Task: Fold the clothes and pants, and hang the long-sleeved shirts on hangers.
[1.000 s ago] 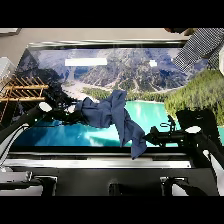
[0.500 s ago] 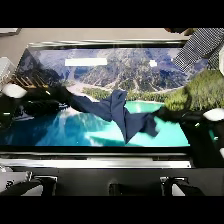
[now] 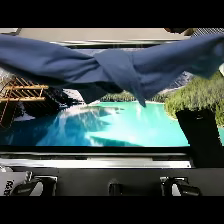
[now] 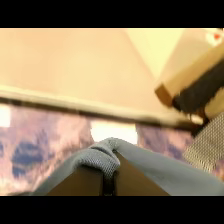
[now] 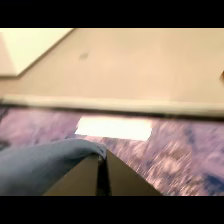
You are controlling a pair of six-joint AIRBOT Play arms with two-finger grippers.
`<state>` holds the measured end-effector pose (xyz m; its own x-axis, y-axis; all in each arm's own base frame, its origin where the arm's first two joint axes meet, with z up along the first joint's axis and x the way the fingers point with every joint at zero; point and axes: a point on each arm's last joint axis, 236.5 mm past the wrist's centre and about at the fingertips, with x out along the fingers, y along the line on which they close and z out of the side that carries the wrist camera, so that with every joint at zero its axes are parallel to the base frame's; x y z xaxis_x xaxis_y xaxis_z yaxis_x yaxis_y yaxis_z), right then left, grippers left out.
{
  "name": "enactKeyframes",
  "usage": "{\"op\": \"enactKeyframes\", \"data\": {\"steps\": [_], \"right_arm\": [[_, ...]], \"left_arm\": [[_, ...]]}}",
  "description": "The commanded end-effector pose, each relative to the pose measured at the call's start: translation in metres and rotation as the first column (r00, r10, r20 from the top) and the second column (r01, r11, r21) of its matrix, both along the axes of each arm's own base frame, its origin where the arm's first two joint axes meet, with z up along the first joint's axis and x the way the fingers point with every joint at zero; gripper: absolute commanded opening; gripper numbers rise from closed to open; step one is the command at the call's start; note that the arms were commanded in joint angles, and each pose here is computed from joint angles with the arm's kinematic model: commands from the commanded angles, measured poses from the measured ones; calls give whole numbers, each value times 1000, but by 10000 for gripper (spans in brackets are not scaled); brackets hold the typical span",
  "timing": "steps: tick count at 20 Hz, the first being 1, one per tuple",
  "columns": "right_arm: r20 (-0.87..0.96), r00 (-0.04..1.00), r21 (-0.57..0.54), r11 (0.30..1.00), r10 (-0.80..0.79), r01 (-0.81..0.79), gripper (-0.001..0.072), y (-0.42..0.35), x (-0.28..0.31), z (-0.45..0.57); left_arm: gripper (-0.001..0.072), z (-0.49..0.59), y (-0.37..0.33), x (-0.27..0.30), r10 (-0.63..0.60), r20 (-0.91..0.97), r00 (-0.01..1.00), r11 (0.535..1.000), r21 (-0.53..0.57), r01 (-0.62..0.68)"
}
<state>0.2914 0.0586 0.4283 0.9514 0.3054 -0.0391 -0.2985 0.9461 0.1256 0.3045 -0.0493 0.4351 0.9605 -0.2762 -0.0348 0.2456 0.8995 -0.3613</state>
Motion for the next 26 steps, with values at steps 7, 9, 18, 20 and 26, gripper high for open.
{"op": "enactKeyframes", "data": {"steps": [7,9,18,20,26], "right_arm": [[30,970,103,966,-243,238,29,-46,-41,29],[-168,964,153,961,-206,232,29,-45,-6,-14],[-843,527,304,903,107,305,30,-36,187,-322],[-869,455,382,849,195,365,30,-27,213,-380],[-849,392,510,742,354,434,31,-5,240,-449]], "left_arm": [[18,2,29,-51,171,-52,984,977,-122,-176],[18,-53,11,-24,46,-246,968,983,-163,-88],[19,-360,-67,65,-296,-808,509,945,-324,36],[19,-409,-78,79,-294,-849,439,949,-313,30],[19,-484,-83,98,-256,-899,356,958,-285,-33]]}}
